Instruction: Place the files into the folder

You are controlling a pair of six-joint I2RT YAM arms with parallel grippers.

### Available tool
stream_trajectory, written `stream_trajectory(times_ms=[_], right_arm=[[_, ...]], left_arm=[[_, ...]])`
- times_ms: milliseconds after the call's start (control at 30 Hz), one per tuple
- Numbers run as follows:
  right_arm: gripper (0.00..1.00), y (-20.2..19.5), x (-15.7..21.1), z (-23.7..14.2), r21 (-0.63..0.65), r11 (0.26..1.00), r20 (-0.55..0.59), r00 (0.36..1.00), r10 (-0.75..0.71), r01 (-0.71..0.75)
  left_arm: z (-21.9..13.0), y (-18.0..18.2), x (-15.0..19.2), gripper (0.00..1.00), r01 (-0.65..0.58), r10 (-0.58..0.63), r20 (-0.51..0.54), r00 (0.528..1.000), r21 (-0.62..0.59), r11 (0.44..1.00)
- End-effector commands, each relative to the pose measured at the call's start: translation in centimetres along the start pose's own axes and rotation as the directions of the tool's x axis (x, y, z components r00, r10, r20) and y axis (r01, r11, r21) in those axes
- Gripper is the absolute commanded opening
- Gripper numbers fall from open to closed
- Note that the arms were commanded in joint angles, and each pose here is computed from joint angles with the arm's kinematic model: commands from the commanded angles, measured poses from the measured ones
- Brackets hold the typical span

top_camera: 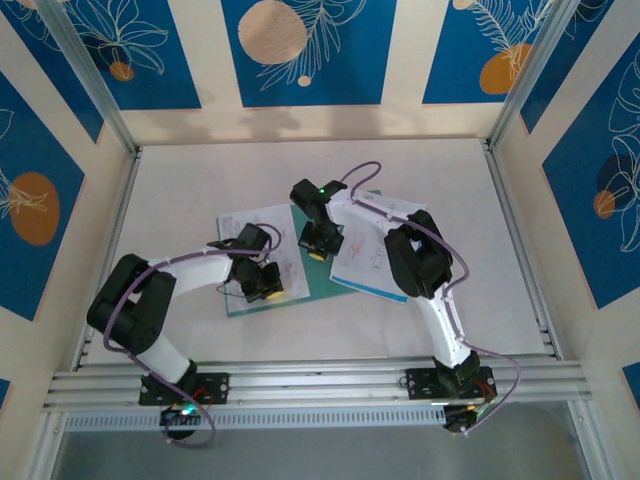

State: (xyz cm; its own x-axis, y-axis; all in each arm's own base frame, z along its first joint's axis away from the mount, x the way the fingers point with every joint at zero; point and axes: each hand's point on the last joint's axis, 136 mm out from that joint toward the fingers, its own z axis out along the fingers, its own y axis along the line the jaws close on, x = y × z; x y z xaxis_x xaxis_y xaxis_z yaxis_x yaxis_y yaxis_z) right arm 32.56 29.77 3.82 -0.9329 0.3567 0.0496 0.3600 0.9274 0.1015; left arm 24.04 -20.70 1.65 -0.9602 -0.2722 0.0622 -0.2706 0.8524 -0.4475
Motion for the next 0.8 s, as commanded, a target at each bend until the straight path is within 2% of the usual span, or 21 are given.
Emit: stream_trajectory(times_ms=[0, 767], right_arm=[[0.04, -1.1, 0.6, 1.0, 0.054, 0.998, -0.032, 0.999, 0.028, -0.026], [0.04, -7.0, -0.7, 5.1, 0.243, 0.964, -0.056, 0.99, 0.128, -0.111]], left_arm=[[0.7, 4.8, 1.6, 0.0, 0.065, -0.074, -0.048, 0.996, -0.176, 0.982], [0.5, 5.4, 1.6, 0.0, 0.075, -0.085, -0.045, 0.995, -0.195, 0.978]])
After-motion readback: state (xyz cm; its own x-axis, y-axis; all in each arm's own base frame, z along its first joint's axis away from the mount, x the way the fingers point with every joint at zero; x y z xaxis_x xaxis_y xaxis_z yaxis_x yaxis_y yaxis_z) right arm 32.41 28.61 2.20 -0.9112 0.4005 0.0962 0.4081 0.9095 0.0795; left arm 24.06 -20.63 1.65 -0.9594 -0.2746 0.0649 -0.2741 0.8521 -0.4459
